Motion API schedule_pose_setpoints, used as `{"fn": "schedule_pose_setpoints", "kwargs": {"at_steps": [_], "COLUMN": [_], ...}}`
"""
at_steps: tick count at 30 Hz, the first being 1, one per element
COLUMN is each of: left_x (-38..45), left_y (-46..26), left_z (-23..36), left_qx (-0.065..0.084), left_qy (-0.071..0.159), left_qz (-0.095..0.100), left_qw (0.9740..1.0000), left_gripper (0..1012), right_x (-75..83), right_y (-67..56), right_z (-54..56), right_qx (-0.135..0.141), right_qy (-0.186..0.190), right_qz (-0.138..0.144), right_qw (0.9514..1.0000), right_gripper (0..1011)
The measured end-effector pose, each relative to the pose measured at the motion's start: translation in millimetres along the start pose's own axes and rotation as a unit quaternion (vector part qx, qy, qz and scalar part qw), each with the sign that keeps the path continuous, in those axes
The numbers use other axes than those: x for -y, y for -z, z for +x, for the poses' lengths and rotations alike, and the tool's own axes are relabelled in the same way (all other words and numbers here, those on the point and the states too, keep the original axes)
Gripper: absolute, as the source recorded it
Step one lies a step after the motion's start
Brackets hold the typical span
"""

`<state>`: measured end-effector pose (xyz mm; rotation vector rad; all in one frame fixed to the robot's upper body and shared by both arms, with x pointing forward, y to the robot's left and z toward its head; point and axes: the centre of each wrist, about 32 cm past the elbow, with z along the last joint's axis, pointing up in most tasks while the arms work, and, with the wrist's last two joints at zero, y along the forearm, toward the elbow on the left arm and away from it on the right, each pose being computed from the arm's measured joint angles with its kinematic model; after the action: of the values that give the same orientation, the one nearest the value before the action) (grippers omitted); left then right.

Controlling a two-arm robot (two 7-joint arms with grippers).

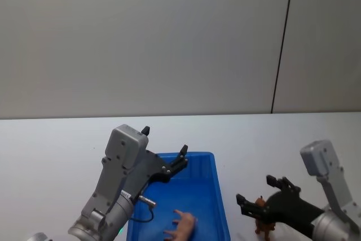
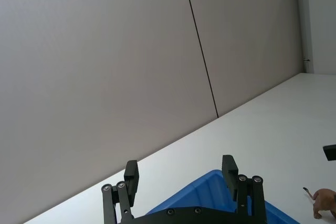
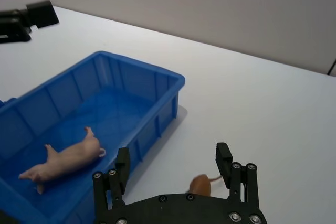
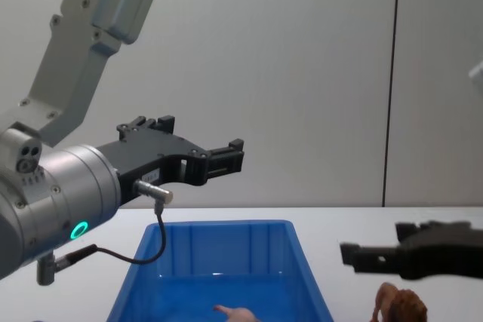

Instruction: Pick up the two dolls from the table and place them into the box.

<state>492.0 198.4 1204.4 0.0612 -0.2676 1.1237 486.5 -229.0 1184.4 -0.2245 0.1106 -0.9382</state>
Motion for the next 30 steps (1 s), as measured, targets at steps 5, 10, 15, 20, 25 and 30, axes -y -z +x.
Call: {"fn": "schedule_pose_setpoints", "kwargs": {"at_steps": [5, 10, 15, 20, 25, 30], "left_x": [0.0, 0.0, 0.0, 0.0, 0.0, 0.0], "left_y": [0.0, 0.0, 0.0, 0.0, 0.0, 0.0], "left_z": [0.0, 0.0, 0.0, 0.0, 0.0, 0.0], "left_qx": [0.000, 0.000, 0.000, 0.000, 0.000, 0.000], "left_qy": [0.000, 0.000, 0.000, 0.000, 0.000, 0.000], "left_qz": [0.000, 0.000, 0.000, 0.000, 0.000, 0.000], "left_qw": [1.0000, 1.0000, 1.0000, 1.0000, 1.0000, 1.0000], "left_gripper": [1000, 1001, 1000, 1000, 1000, 1000], "right_x": [5.3, 6.5, 4.7, 1.9, -1.4, -3.2], "right_y": [8.8, 16.2, 25.4, 32.0, 37.3, 40.1], "right_z": [0.0, 0.1, -0.1, -0.5, -0.9, -1.7], "right_qx": [-0.004, -0.009, -0.017, -0.023, -0.027, -0.030], "right_qy": [0.010, 0.016, 0.020, 0.024, 0.028, 0.031], "right_qz": [-0.014, -0.028, -0.046, -0.057, -0.066, -0.069], "right_qw": [0.9998, 0.9994, 0.9986, 0.9978, 0.9971, 0.9967], "right_gripper": [1001, 1001, 1001, 977, 843, 679]}}
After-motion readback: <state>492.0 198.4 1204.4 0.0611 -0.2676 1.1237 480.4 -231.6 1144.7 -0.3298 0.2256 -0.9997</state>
